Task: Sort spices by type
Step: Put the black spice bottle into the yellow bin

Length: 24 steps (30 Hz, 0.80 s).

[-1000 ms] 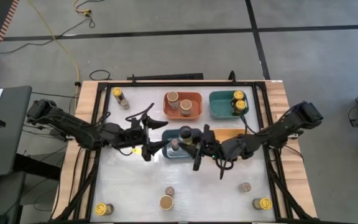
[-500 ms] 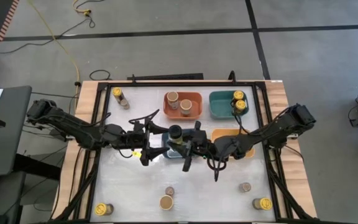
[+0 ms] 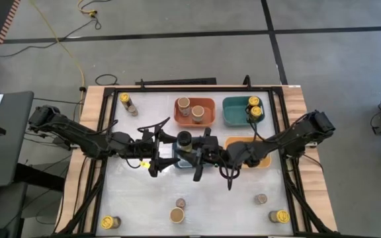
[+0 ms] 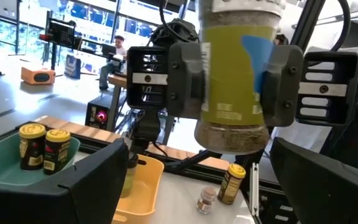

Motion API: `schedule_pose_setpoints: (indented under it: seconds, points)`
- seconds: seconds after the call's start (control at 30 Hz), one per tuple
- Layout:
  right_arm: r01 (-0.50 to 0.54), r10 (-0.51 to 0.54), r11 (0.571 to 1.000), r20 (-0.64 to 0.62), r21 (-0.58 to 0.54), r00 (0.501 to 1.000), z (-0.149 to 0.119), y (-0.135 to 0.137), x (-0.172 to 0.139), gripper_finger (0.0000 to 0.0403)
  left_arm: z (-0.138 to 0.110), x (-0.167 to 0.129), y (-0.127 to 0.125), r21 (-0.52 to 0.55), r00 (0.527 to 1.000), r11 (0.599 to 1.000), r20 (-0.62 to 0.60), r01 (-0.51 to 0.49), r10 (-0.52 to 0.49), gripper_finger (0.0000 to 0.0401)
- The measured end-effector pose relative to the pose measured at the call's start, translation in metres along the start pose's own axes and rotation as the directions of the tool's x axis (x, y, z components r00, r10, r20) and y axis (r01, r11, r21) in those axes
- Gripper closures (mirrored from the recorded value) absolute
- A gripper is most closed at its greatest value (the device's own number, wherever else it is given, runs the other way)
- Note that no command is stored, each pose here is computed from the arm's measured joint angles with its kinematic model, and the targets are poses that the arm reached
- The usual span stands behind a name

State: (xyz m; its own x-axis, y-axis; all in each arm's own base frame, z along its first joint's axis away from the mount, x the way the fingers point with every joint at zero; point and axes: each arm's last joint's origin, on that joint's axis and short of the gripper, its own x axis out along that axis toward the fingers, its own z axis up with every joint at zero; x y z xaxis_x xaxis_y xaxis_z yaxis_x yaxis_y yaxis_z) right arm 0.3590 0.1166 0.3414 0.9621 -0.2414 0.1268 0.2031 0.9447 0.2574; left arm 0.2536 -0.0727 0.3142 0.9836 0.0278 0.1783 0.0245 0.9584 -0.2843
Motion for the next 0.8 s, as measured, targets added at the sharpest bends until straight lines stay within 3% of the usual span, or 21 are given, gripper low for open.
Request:
schedule_pose_setpoints:
  seconds: [0.63, 0.8]
  points:
    - [0.004, -0.005, 1.0, -0.018, -0.016, 1.0, -0.0009, -0.0079, 0.0051, 0.0245, -0.0025, 0.0038, 0.0045, 0.013, 1.0, 1.0, -0.008, 0.005, -0.005, 0.0027]
    - [0.008, -0.009, 0.999, -0.043, -0.031, 0.999, -0.0036, -0.0086, 0.0051, 0.0245, -0.0044, 0.0053, 0.0049, 0.013, 1.0, 1.0, -0.01, 0.003, -0.003, 0.0048]
